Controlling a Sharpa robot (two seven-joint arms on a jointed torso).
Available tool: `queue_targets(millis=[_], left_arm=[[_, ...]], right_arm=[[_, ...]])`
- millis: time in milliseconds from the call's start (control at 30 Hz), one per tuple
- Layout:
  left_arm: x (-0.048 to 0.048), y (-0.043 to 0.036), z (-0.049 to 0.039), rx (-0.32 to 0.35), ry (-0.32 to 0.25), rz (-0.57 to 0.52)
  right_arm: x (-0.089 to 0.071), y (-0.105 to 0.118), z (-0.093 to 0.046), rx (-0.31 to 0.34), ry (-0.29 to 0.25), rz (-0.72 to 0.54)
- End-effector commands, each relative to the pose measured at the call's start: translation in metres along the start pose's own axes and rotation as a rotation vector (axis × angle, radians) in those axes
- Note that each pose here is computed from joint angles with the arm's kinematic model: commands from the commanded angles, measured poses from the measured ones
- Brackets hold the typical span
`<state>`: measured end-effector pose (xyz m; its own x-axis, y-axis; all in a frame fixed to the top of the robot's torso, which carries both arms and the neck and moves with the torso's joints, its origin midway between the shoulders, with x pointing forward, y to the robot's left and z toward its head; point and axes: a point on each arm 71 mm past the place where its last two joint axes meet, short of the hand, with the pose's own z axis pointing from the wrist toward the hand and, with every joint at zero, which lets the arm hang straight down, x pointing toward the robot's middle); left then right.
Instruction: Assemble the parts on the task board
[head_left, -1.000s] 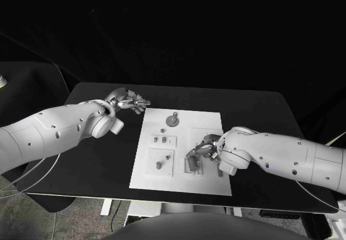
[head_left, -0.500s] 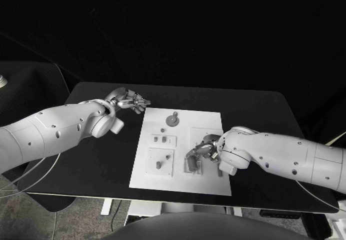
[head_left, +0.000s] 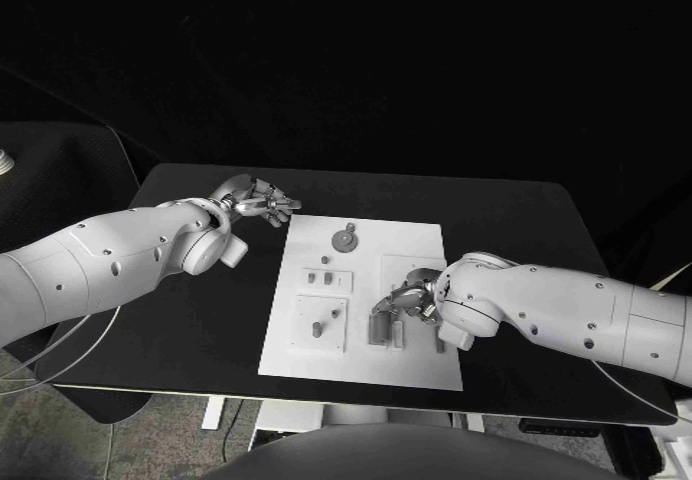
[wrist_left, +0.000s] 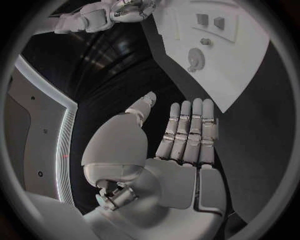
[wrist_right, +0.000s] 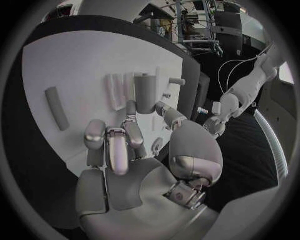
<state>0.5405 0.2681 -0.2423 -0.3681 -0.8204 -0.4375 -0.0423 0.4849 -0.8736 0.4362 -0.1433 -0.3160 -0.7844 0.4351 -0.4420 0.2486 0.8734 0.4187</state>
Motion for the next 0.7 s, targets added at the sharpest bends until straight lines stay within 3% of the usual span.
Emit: queue_targets(millis=[33,700], left_arm=[[0.0012,-0.0015,0.0004,0.008,0.009,0.001],[0.0016,-0.0014,0.0006,0.006,0.011,0.003]], right_arm=[[0.0027,0.0027,-0.0003,-0.022,0.017,-0.018],[0.0023,0.0032,-0.0007,-0.038,0.014,-0.027]])
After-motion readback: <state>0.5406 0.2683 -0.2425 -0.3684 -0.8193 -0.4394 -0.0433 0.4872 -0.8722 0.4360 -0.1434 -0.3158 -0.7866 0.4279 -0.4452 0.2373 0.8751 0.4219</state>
